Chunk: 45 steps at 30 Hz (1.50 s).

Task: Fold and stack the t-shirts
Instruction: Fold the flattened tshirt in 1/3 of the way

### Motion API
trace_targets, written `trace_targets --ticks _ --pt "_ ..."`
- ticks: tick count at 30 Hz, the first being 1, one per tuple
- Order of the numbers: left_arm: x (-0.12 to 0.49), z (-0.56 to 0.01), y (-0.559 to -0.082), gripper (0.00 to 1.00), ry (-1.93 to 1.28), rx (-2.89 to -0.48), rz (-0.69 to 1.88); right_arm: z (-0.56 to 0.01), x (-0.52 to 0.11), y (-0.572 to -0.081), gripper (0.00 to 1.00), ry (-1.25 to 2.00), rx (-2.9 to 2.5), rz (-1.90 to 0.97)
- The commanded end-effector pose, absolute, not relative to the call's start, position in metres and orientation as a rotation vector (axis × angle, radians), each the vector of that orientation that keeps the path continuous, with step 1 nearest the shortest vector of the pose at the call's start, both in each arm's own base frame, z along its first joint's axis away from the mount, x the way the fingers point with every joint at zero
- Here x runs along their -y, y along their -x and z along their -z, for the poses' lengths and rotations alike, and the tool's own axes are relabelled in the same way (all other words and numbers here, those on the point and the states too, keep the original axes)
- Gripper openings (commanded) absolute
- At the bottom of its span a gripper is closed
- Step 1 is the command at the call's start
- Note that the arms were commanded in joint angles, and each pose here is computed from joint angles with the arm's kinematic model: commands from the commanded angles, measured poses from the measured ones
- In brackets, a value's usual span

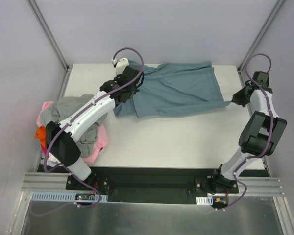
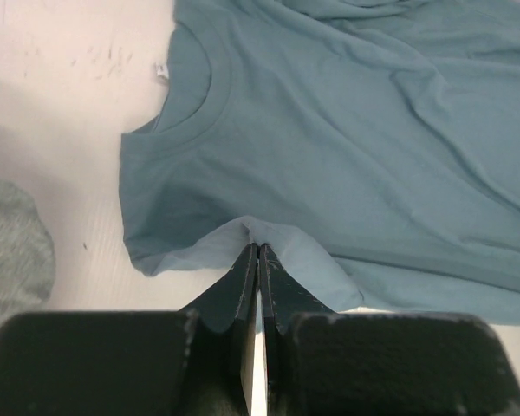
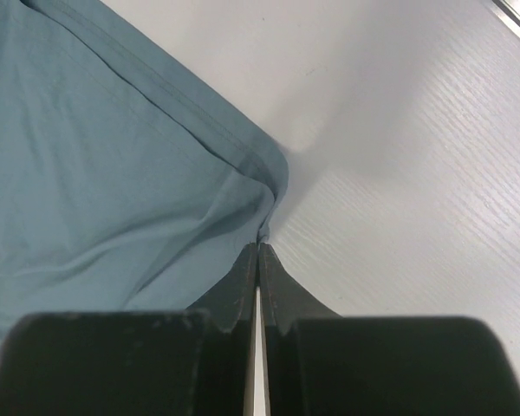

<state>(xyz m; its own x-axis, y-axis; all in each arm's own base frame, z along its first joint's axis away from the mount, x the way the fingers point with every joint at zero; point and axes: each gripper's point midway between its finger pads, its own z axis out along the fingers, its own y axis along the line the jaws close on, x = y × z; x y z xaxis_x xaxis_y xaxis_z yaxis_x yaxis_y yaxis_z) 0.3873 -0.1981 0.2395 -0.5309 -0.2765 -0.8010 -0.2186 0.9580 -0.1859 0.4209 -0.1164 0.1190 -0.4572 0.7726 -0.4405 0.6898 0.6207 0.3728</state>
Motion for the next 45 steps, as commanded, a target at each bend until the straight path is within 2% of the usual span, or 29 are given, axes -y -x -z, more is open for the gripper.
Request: trace_targets --ticks 1,9,18,28,33,45 --pt "0.205 -0.268 -0.414 0.00 0.220 -2.076 0.105 -0.130 0.121 -0.435 0.01 -1.130 -2.239 -0.204" --pt "0.186 -0.276 -0.435 0.00 0.215 -2.026 0.085 -0.124 0.120 -0.438 0.01 -1.158 -2.249 -0.219" --pt "0.191 -0.281 -0.443 0.00 0.175 -1.987 0.119 -0.120 0.118 -0.434 0.01 -1.270 -2.237 -0.224" --pt "0.181 -0.286 -0.444 0.00 0.173 -1.951 0.129 -0.135 0.111 -0.465 0.01 -1.232 -2.218 -0.342" --pt "0.169 -0.291 -0.451 0.00 0.229 -1.931 0.152 -0.145 0.111 -0.476 0.01 -1.315 -2.158 -0.398" --pt "0.182 -0.313 -0.465 0.00 0.124 -1.861 0.195 -0.160 0.112 -0.516 0.01 -1.317 -2.040 -0.524"
